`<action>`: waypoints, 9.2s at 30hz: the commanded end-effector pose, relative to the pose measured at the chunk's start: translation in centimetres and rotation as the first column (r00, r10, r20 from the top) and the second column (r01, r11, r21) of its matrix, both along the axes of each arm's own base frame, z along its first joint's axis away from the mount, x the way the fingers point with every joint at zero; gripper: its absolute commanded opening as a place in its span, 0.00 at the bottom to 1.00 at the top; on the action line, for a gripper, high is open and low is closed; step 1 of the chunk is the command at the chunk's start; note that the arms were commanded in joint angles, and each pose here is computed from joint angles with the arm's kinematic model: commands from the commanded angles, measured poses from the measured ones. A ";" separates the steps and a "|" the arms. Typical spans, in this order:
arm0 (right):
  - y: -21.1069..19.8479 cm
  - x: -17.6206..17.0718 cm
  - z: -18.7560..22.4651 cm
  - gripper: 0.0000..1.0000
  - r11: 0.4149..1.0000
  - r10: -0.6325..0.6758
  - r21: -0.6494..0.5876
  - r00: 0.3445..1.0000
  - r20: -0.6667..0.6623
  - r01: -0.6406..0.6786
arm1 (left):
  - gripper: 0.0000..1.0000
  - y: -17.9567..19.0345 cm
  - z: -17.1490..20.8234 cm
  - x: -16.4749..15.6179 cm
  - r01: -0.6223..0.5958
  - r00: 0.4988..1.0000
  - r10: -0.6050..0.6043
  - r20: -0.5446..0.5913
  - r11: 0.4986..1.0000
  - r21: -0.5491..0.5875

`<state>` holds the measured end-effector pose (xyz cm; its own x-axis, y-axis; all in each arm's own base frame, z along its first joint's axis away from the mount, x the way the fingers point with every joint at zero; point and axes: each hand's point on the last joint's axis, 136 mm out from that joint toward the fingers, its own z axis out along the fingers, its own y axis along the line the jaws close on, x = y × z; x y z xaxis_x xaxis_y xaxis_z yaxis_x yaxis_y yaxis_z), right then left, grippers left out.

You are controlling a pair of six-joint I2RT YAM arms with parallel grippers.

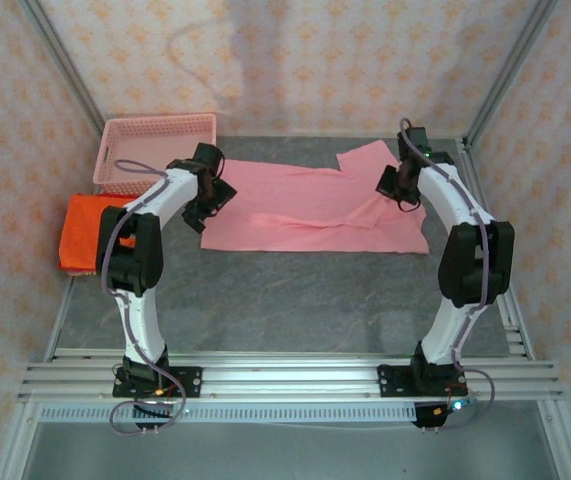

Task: Fold and stack the t-shirts

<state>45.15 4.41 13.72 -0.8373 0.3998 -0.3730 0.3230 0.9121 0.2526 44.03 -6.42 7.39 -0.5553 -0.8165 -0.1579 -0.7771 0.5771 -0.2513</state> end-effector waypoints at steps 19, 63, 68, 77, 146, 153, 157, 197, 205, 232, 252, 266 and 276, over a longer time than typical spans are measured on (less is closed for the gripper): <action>-2.3 -1.9 -2.2 0.72 0.992 -0.108 -0.062 0.994 0.032 0.110 | 0.63 -4.3 -2.4 0.6 0.201 0.980 -0.200 0.018 0.979 -0.024; 4.1 -13.7 -7.4 0.52 0.975 -0.137 0.161 0.986 -0.097 0.151 | 0.41 -0.4 -6.6 -14.5 0.136 0.976 -0.124 -0.180 0.989 0.053; 4.9 -13.1 -9.0 0.44 0.966 -0.152 0.185 0.976 -0.157 0.181 | 0.41 -0.4 -6.5 -14.6 0.141 0.975 -0.129 -0.180 0.988 0.054; 7.3 -11.9 -9.4 0.24 0.951 -0.097 0.276 0.980 -0.173 0.143 | 0.42 -0.5 -6.6 -14.5 0.144 0.975 -0.134 -0.175 0.988 0.048; 8.5 -2.9 -6.6 0.04 0.943 0.016 0.331 0.996 -0.092 0.016 | 0.59 -0.6 -4.8 -13.9 0.187 0.976 -0.176 -0.128 0.979 0.084; 7.5 -1.0 -5.8 0.45 0.957 0.011 0.289 1.000 -0.020 -0.005 | 0.60 -0.8 -4.2 -13.5 0.199 0.976 -0.190 -0.103 0.976 0.089; 5.2 -1.3 -4.8 0.57 0.959 -0.065 0.280 0.996 0.055 0.047 | 0.69 -1.6 -1.8 -12.0 0.241 0.970 -0.242 -0.012 0.962 0.125; 3.0 -7.3 -8.5 0.37 0.973 -0.010 0.228 0.998 -0.062 0.024 | 0.68 -1.4 -3.2 -9.3 0.213 0.976 -0.219 0.011 0.958 0.190; 4.3 -3.4 -2.2 0.52 0.963 0.013 0.263 0.988 0.156 -0.054 | 0.78 1.2 2.4 -2.8 0.195 0.973 -0.228 0.023 0.875 0.443; 5.1 -4.2 -2.9 0.53 0.961 0.023 0.269 0.991 0.133 -0.059 | 0.41 5.9 -3.5 5.2 0.170 0.985 -0.137 -0.108 0.882 0.439; 5.1 -4.3 -3.5 0.53 0.961 0.019 0.271 0.993 0.120 -0.052 | 0.22 5.8 -6.8 3.8 0.162 0.983 -0.119 -0.140 0.917 0.365; 1.7 1.7 -2.6 0.52 0.989 -0.035 0.147 0.988 0.149 0.013 | 0.00 5.6 -5.8 4.0 0.163 0.985 -0.132 -0.111 0.924 0.347; -0.8 10.0 -4.2 0.47 1.000 0.007 -0.013 0.991 0.136 -0.005 | 0.00 5.6 -5.8 3.5 0.164 0.985 -0.132 -0.115 0.927 0.336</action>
